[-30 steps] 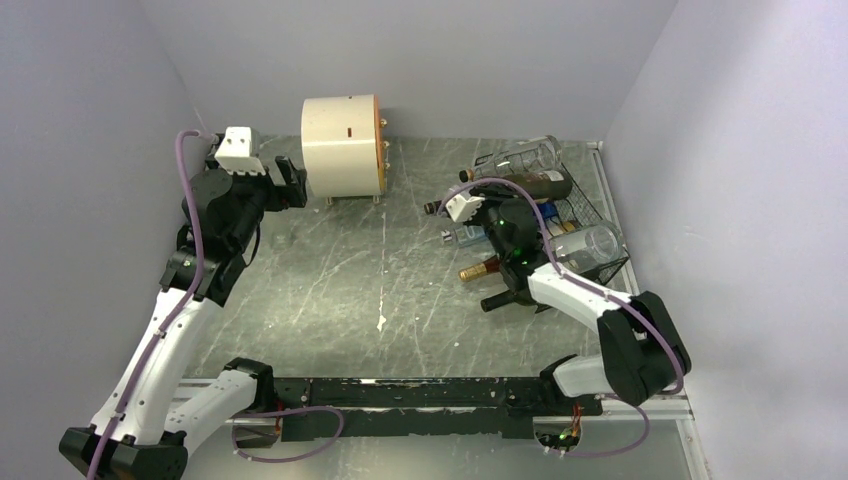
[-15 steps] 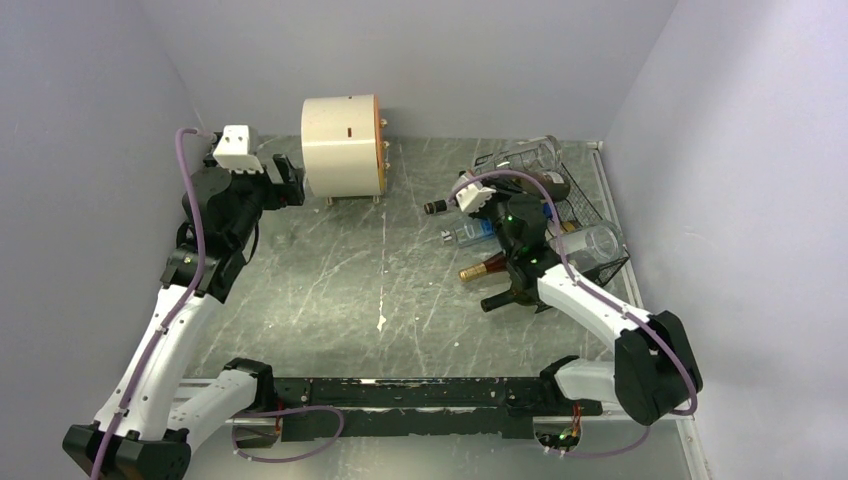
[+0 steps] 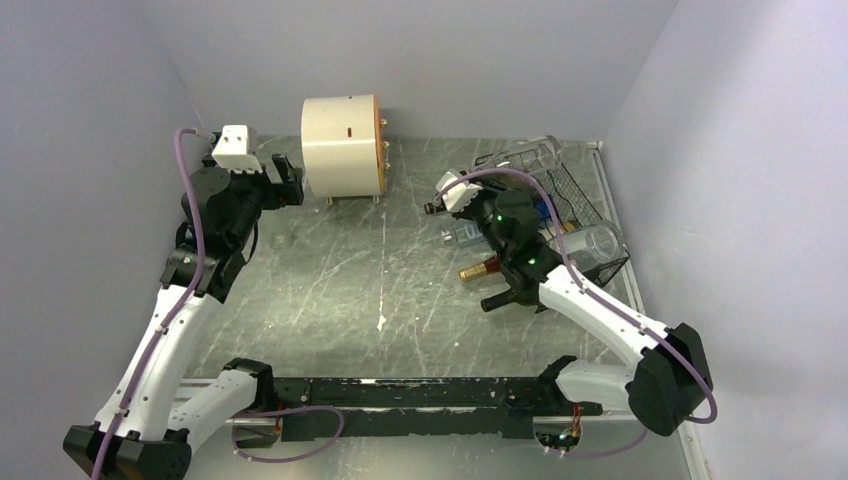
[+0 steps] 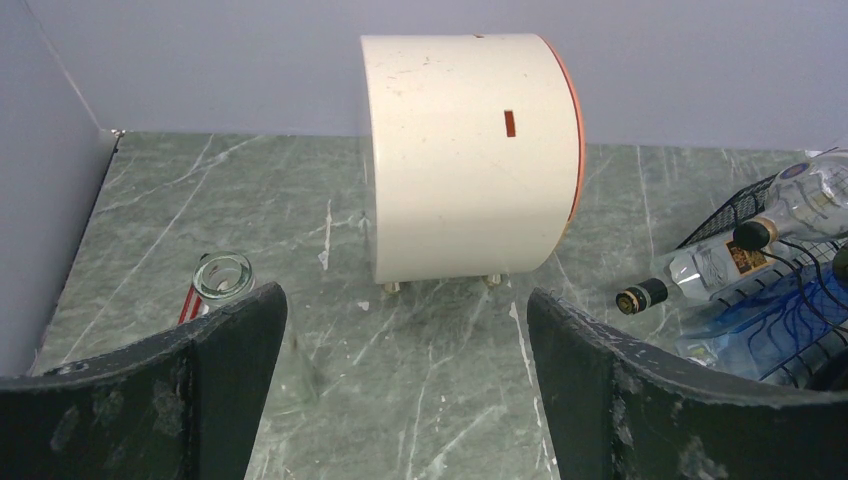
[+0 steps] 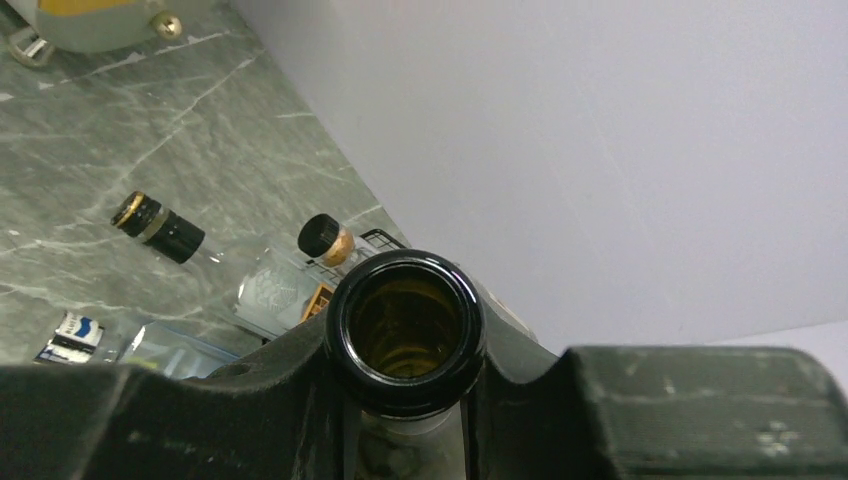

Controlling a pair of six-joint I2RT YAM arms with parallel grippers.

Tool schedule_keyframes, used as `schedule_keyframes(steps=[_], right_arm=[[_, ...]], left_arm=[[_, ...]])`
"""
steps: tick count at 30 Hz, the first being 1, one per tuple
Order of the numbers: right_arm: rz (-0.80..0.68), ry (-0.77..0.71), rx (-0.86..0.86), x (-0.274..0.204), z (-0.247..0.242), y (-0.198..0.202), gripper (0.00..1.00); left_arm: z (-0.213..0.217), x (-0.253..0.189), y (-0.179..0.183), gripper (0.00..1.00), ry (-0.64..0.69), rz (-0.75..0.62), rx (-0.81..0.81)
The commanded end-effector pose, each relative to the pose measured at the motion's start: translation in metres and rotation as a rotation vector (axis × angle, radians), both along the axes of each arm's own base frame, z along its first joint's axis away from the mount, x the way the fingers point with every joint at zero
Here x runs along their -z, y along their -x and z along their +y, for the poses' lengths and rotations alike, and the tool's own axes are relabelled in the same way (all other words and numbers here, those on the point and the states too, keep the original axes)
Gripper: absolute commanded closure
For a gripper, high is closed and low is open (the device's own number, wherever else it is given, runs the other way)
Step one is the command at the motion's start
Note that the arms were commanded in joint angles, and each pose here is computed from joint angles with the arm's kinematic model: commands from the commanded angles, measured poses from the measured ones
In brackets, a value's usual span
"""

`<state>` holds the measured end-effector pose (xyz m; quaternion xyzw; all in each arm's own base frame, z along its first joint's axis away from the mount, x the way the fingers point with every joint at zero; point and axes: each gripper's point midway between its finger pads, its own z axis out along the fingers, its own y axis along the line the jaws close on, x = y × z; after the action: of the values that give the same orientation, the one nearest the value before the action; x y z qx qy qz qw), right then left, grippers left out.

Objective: Take the wine bottle off the wine rack

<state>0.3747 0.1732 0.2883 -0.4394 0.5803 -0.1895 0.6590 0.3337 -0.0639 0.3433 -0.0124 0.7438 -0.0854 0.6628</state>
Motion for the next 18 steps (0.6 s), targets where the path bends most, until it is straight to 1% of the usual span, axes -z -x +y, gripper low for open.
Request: schedule_keyframes(steps=[1,7,10,14,18], right_arm=[[-0.123,-0.099,0.067,-0.06,-0.014,0.009,1.0],[-0.104,-0.198,0.063,-0.077,-0.016,0.02,1.0],[-0.078,-0.218,0.033,-0.087,-0.009,0.028,1.0],[-0.075,-0.244,-0.053,-0.108,0.019,0.048,1.0],[-0.06,-0.246,-0.153,-0.122,0.066,0.071,1.0]], left_arm=[[0.001,-0.014,0.002,0.07,0.018,-0.04,0.004],[0.001,-0.015,0.003,0.07,0.021,-0.044,0.004],[0.001,-0.015,0.003,0.07,0.021,-0.042,0.005],[0.0,-0.015,0.003,0.07,0.024,-0.041,0.004],[0.002,-0.014,0.002,0.07,0.023,-0.036,-0.004]])
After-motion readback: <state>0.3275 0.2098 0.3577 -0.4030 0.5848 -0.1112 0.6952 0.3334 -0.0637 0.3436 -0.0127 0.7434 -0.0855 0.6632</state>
